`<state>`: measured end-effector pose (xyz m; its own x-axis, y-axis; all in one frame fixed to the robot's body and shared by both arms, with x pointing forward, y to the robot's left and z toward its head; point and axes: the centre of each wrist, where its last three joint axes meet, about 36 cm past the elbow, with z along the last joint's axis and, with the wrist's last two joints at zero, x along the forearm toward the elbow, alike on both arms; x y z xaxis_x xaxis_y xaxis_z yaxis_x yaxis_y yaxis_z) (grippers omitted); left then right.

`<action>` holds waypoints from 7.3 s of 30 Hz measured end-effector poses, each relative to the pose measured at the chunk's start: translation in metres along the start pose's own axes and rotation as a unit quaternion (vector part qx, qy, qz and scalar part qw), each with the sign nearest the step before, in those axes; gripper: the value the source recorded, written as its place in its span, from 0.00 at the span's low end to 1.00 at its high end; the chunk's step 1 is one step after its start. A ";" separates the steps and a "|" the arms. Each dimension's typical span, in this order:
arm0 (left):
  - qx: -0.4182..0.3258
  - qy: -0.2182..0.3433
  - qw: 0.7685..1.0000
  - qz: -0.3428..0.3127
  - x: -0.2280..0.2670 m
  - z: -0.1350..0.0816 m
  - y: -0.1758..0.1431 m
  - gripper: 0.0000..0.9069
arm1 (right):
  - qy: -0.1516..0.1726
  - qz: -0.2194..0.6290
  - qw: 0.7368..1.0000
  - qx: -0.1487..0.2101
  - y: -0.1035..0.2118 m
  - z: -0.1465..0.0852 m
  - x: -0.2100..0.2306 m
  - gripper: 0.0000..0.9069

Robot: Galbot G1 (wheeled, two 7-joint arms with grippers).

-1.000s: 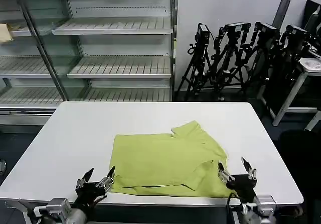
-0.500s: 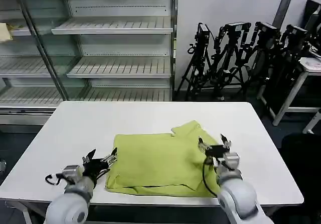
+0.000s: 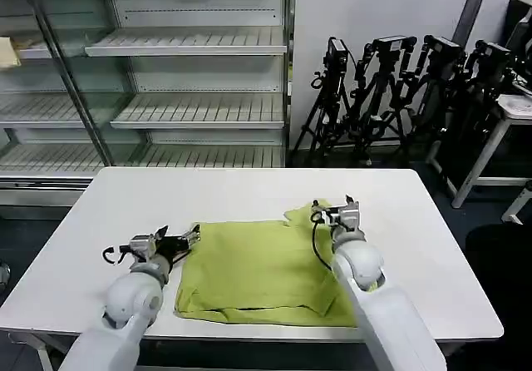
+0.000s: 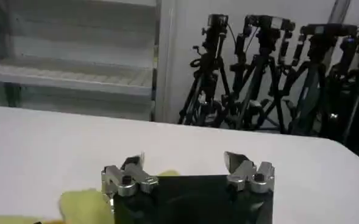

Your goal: Fold and organize the clothes.

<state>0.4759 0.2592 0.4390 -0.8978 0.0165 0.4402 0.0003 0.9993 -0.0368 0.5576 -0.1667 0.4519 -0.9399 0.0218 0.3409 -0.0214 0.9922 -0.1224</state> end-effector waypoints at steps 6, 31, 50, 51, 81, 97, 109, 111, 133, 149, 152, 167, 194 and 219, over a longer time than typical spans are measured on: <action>-0.012 0.010 1.000 -0.006 -0.022 -0.002 -0.003 1.00 | 0.022 -0.001 1.000 0.004 0.005 0.004 -0.018 1.00; -0.016 0.031 0.999 0.007 -0.033 0.010 -0.010 0.01 | 0.056 -0.004 0.998 -0.002 0.009 0.027 -0.025 0.00; 0.013 0.020 0.999 0.029 -0.025 0.008 -0.013 0.01 | 0.011 -0.010 1.000 -0.007 0.016 0.031 -0.017 0.00; 0.014 0.017 0.999 0.029 -0.024 0.007 -0.012 0.01 | 0.003 -0.010 1.000 -0.008 0.016 0.031 -0.015 0.00; -0.005 -0.045 0.998 0.039 0.040 -0.005 -0.002 0.01 | -0.115 -0.016 0.993 -0.025 -0.022 0.033 0.067 0.00; -0.026 -0.033 0.997 0.060 0.083 0.027 -0.008 0.01 | -0.096 -0.015 0.995 -0.036 -0.031 0.076 0.131 0.00; -0.037 -0.021 0.998 0.052 0.078 0.048 -0.011 0.01 | -0.044 -0.002 0.998 -0.043 -0.024 0.102 0.138 0.00; -0.039 -0.018 0.998 0.049 0.076 0.052 -0.010 0.01 | -0.037 0.001 0.998 -0.043 -0.023 0.105 0.137 0.00; -0.034 -0.033 0.998 0.037 0.084 0.056 -0.013 1.00 | -0.041 0.012 0.998 -0.036 -0.030 0.108 0.161 1.00; 0.018 -0.069 0.997 0.021 0.135 0.038 -0.024 1.00 | -0.069 0.028 0.997 -0.017 -0.056 0.089 0.227 1.00; 0.026 -0.058 0.998 0.023 0.148 0.041 -0.028 1.00 | -0.071 0.028 0.997 -0.013 -0.061 0.085 0.244 1.00; 0.035 -0.035 0.999 0.003 0.164 0.047 -0.026 1.00 | -0.072 0.033 0.997 0.000 -0.066 0.074 0.298 1.00; 0.073 -0.044 0.996 -0.005 0.145 0.081 -0.074 1.00 | -0.070 0.043 0.997 0.004 -0.067 0.069 0.328 1.00; 0.065 -0.038 0.997 -0.021 0.123 0.107 -0.098 0.03 | -0.075 0.052 0.996 0.009 -0.072 0.060 0.344 1.00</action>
<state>0.3179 0.1596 0.4008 -0.9265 -0.0326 0.3748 -0.0902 0.9864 -0.1372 0.2154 -0.2384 0.5217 -0.9778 0.1041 0.1818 0.0736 0.9832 -0.1672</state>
